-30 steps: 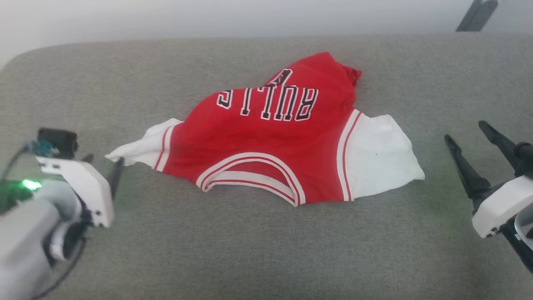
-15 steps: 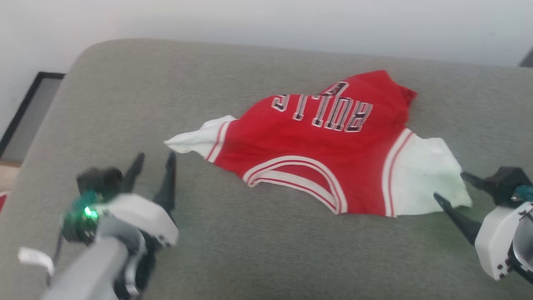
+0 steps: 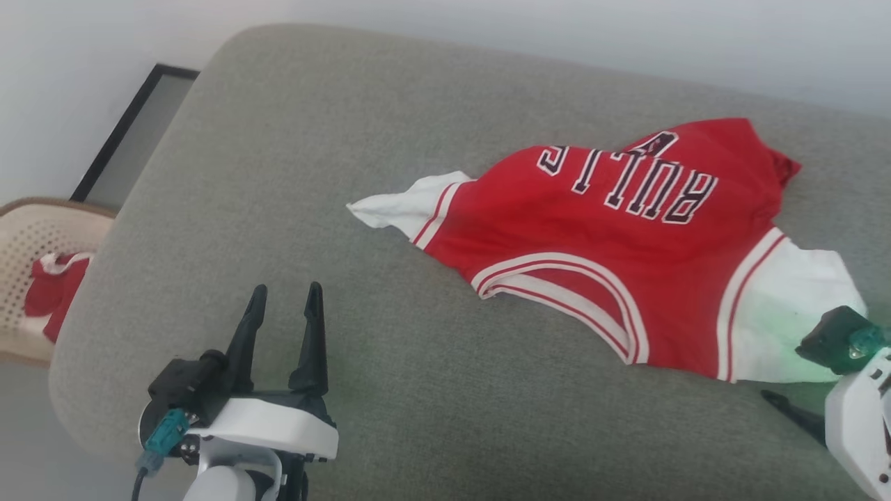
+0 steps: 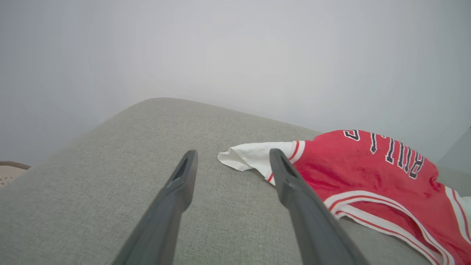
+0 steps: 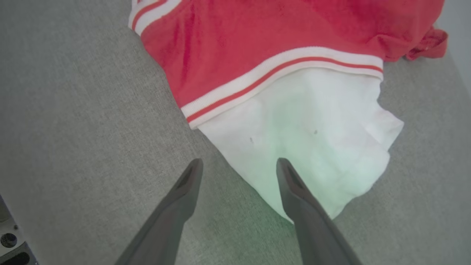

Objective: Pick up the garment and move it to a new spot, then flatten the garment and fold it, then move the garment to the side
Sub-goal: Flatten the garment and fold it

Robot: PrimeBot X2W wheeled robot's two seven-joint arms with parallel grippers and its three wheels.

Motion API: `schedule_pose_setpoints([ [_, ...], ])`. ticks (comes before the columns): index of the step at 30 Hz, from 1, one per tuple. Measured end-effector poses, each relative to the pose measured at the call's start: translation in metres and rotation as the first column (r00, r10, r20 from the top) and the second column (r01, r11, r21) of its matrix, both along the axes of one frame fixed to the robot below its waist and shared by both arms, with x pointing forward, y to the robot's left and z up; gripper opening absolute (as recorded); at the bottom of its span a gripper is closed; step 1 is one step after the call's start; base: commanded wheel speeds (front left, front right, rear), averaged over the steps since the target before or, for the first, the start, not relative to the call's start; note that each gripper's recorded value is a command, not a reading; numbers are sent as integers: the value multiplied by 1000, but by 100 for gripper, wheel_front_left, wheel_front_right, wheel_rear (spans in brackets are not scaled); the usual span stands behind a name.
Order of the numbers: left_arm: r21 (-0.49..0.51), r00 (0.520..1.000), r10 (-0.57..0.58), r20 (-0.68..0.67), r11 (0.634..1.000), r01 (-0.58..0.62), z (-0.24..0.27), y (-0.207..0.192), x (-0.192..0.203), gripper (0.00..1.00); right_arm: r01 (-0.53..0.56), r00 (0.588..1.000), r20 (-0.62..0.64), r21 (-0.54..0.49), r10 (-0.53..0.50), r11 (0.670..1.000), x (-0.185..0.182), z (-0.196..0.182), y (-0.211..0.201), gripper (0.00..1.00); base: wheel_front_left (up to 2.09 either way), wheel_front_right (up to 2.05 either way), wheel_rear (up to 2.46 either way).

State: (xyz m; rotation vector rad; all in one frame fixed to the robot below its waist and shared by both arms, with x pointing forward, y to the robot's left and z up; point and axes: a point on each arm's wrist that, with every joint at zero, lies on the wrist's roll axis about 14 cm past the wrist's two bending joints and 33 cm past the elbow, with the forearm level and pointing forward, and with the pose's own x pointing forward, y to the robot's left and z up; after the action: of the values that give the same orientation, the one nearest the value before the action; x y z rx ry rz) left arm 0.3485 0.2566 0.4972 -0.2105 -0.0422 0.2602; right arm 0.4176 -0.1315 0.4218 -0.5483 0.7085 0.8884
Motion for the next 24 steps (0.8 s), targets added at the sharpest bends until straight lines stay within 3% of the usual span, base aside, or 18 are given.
schedule_pose_setpoints([
  [7,5,1000,25,-3,1000,-25,-6,11,0,100,-70,994,-88,-79,63,994,3,-34,1,100,0,0,0],
  [15,22,999,48,-8,999,-48,-8,23,2,100,-114,989,-104,-67,107,991,12,-54,8,100,0,0,0],
  [16,15,999,45,-7,999,-45,-9,22,3,100,-119,988,-103,-70,111,990,12,-56,8,92,0,0,0],
  [19,7,1000,31,-7,1000,-31,-10,19,7,100,-119,989,-97,-68,113,991,14,-58,7,8,0,0,0],
  [20,5,1000,18,-8,1000,-18,-11,16,9,100,-110,990,-101,-61,104,992,15,-59,7,0,0,0,0],
  [24,15,999,-52,-17,999,52,-15,2,22,100,-73,994,-86,-31,70,997,24,-59,8,0,0,0,0],
])
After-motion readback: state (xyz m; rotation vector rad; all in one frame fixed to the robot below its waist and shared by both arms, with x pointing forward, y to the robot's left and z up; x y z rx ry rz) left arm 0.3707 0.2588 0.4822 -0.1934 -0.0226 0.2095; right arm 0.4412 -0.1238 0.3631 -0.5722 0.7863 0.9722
